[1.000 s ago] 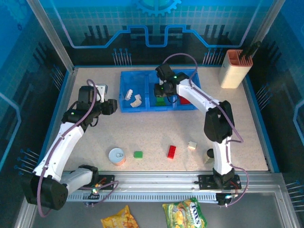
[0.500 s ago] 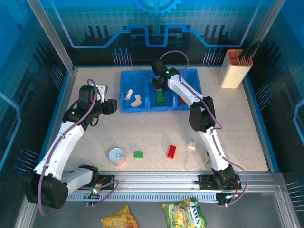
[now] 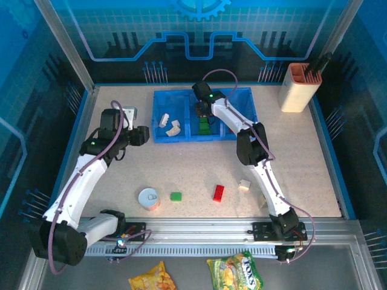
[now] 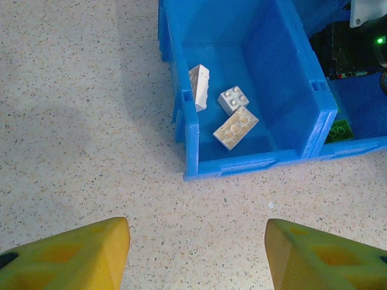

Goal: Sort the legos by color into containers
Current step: Place the lego in the container.

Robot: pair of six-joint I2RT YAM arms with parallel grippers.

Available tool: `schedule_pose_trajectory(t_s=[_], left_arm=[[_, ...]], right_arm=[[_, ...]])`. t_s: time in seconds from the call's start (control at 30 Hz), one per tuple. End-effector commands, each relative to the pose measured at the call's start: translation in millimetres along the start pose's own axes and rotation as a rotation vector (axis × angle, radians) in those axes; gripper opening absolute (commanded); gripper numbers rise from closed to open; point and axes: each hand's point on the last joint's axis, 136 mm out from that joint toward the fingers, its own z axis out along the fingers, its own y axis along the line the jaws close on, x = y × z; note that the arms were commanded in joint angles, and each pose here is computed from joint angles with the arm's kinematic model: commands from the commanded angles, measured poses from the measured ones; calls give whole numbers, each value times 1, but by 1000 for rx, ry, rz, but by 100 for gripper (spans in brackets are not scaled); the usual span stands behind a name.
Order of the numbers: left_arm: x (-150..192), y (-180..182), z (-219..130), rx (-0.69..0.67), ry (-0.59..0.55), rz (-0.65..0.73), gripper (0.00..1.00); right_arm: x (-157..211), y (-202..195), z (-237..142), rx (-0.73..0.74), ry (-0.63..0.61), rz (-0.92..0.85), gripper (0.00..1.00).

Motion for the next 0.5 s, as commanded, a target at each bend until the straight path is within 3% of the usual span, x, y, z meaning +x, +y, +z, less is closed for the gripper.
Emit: schedule_pose_trajectory(t_s=[0.0,0.27,0.47], left_arm=[[-1,1,1,7,-3,-24,62],[-1,1,0,5,-7,-25,62],[-1,1,0,6,-8,-24,62]], right_arm=[[-10,-4,8,7,-38,1,23],[-14,4,12,-26,-51,12,30],[-17,8,1,-36,-61,6,43]])
